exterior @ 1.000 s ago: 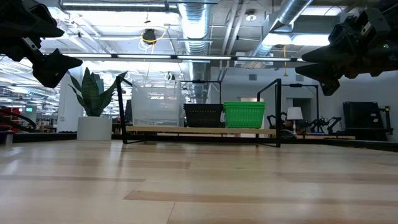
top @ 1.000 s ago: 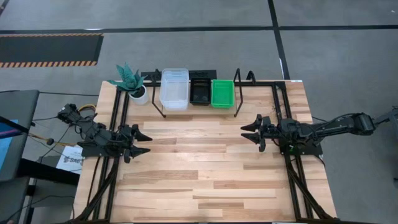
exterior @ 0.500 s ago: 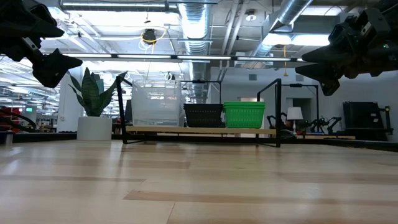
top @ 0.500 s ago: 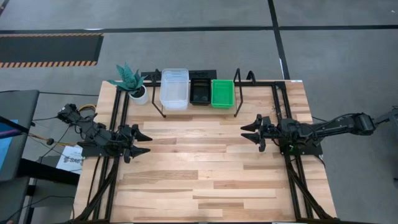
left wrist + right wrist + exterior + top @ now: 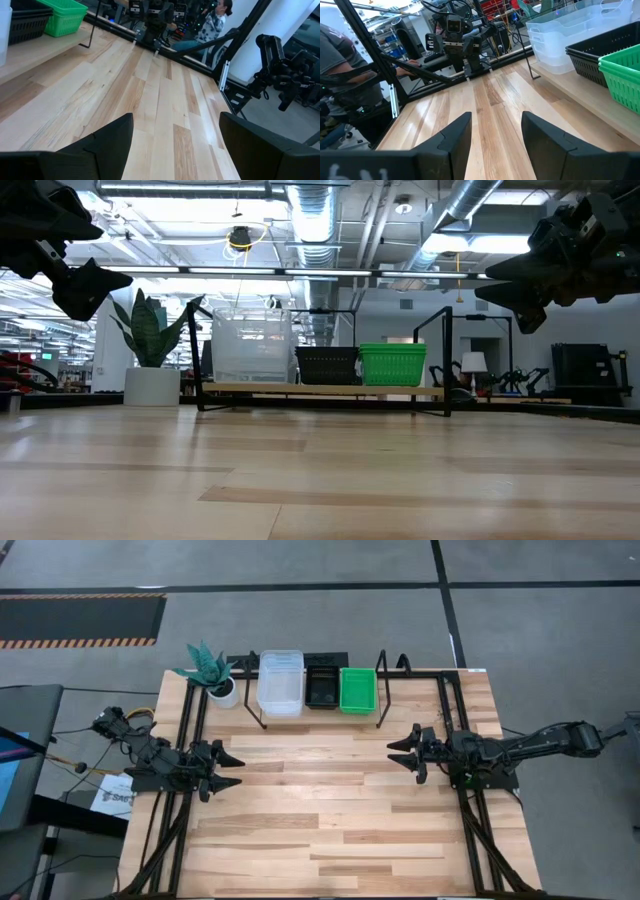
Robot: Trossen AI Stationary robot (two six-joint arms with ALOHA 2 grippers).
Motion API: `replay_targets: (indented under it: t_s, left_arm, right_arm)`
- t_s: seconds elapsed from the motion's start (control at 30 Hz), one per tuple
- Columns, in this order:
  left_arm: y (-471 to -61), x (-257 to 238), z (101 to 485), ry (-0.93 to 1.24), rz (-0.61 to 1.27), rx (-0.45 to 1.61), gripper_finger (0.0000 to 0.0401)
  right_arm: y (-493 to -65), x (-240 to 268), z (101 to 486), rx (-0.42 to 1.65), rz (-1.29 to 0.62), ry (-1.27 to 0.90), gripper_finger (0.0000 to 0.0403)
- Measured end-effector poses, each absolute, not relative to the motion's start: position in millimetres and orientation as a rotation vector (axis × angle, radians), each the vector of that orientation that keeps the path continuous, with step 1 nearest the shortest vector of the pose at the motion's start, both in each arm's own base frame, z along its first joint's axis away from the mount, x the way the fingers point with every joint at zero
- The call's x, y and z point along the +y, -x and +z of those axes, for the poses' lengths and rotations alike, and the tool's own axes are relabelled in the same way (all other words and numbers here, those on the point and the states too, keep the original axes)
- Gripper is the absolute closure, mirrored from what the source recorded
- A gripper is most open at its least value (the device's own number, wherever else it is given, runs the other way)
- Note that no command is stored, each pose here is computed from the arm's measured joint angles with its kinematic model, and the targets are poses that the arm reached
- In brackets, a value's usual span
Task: Stack baskets on shelf by color
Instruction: Return to Home Position
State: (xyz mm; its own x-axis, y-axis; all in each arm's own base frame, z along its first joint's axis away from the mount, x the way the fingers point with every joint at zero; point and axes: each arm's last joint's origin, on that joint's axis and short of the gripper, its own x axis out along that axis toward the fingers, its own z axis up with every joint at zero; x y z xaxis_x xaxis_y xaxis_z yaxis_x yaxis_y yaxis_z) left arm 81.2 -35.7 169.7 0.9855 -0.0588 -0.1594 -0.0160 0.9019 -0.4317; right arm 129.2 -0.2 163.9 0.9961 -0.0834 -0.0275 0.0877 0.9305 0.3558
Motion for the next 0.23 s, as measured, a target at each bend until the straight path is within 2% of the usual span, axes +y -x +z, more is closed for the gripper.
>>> replay_targets:
  t_s: [0.23]
  left_arm:
    - [-81.2, -35.7, 169.7, 0.446, -0.022, 0.171, 0.0118]
  right_arm:
    - [-129.2, -0.2, 163.9, 0.012, -0.087, -0.365, 0.0205]
